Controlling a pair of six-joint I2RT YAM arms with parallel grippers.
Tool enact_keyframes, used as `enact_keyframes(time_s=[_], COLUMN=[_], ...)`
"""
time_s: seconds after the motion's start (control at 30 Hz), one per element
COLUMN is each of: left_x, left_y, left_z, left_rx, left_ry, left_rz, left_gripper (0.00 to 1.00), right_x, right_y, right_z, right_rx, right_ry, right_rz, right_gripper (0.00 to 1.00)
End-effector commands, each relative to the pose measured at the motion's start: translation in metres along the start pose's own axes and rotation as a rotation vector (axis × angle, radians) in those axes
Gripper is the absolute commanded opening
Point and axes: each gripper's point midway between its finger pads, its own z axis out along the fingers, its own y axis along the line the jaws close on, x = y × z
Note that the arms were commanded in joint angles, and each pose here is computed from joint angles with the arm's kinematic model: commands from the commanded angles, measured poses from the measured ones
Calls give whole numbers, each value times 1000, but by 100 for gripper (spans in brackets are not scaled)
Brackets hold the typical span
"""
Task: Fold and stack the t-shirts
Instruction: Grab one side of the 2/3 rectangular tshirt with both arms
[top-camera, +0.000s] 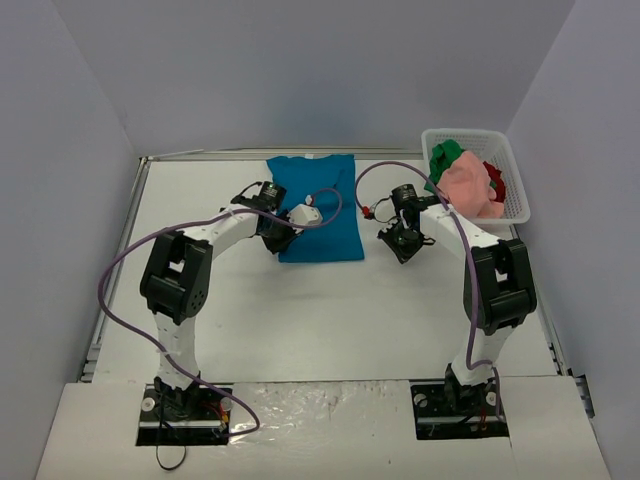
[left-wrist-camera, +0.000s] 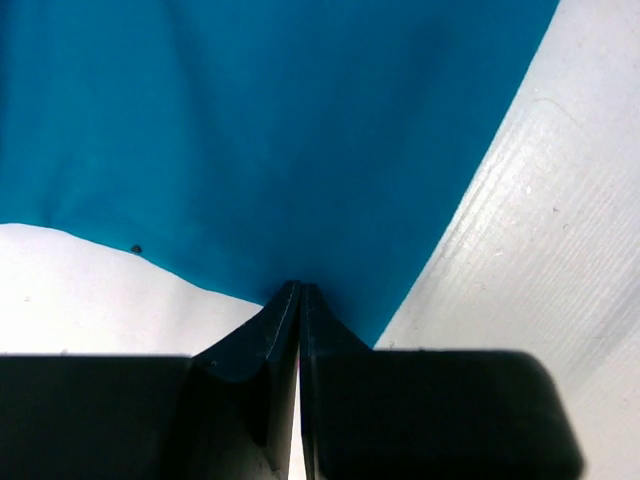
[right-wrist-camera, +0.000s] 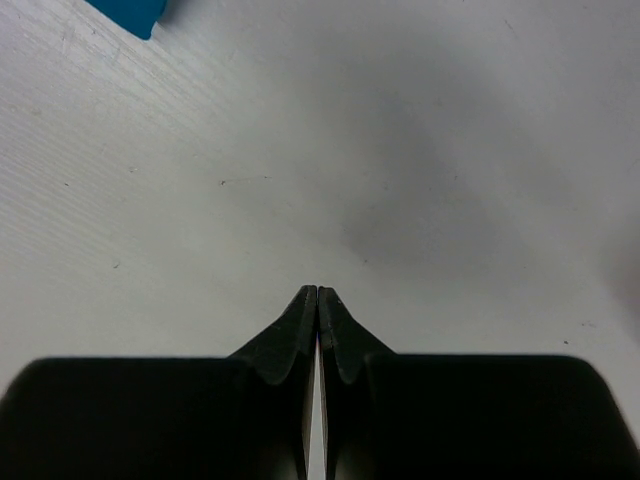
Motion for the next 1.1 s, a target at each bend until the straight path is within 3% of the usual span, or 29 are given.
enact_keyframes(time_s=[0.0,0.37,0.53,0.73,0.93,1.07], left_x=[-10,16,13,-11,-31,-22], left_y=[-5,-18,-14,-6,-8,-8], left_z=[-13,10,9,-17,-59,-61], left_rx=[26,89,72,37,-17,-92], left_ry=[-18,54,50,12,-42,-10], left_rz=[13,-29,-24,-5,48,117], left_gripper=[2,2,4,17,54,62], right_x=[4,5,3,-2,-13,-15], right_y=[-1,-1,-1,-3,-4,-5], right_z=[-3,0,-4,-12,-26,-27], right_rx=[2,-2,0,16,14,15], right_ry=[35,43,30,7,-35,-33], right_rz=[7,9,8,13,7,6], right_gripper=[0,0,6,14,24,27])
